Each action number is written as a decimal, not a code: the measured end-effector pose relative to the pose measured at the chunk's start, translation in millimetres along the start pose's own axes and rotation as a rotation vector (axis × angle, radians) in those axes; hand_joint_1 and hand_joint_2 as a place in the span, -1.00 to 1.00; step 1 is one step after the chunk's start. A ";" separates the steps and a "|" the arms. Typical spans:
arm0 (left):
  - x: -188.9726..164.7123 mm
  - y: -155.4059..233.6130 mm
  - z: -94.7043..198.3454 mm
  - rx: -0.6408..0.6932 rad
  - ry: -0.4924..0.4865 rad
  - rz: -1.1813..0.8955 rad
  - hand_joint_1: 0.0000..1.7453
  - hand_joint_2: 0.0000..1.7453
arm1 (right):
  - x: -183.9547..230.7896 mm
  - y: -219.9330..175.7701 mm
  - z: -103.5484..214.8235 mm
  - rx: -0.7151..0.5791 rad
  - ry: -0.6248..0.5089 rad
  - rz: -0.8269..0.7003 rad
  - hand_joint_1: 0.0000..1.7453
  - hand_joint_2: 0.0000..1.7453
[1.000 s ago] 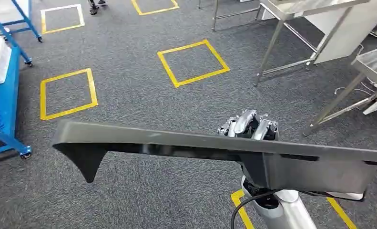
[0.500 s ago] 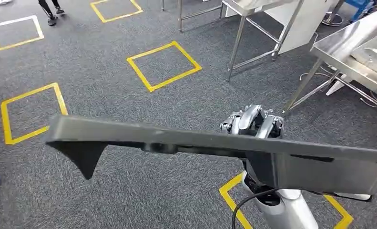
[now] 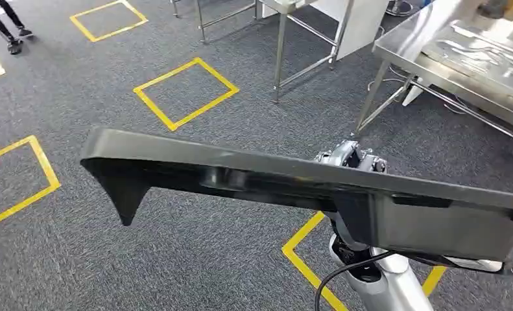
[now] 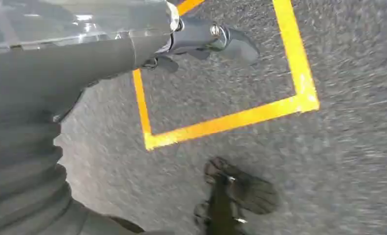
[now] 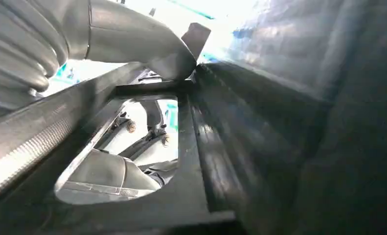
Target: Take the parts from the cabinet and place them on the table.
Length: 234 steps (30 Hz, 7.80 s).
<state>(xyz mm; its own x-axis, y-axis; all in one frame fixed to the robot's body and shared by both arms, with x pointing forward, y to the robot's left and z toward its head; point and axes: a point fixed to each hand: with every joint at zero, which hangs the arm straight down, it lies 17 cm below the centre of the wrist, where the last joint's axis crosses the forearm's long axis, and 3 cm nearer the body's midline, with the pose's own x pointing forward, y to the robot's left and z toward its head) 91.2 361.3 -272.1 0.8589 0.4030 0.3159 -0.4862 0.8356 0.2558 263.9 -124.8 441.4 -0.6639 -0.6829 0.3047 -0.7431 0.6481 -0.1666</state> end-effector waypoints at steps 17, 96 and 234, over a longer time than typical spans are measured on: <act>25.6 22.2 -7.0 -0.033 -0.070 0.174 -1.00 1.00 | -9.4 -4.1 10.5 -0.014 0.032 0.010 1.00 1.00; 29.0 -13.8 4.2 -0.173 -0.111 0.177 -1.00 1.00 | -25.4 6.4 17.0 -0.004 0.074 0.006 1.00 1.00; 35.0 -1.8 0.8 -0.161 -0.135 0.136 -1.00 1.00 | 1.1 -28.8 33.6 -0.194 0.058 0.054 1.00 1.00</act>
<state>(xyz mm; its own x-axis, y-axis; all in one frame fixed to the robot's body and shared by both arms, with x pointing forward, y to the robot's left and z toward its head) 122.1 373.6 -260.8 0.7527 0.4717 0.4592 -0.5547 0.8301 0.0566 281.8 -155.6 415.0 -0.6925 -0.6281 0.3548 -0.6725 0.7401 -0.0024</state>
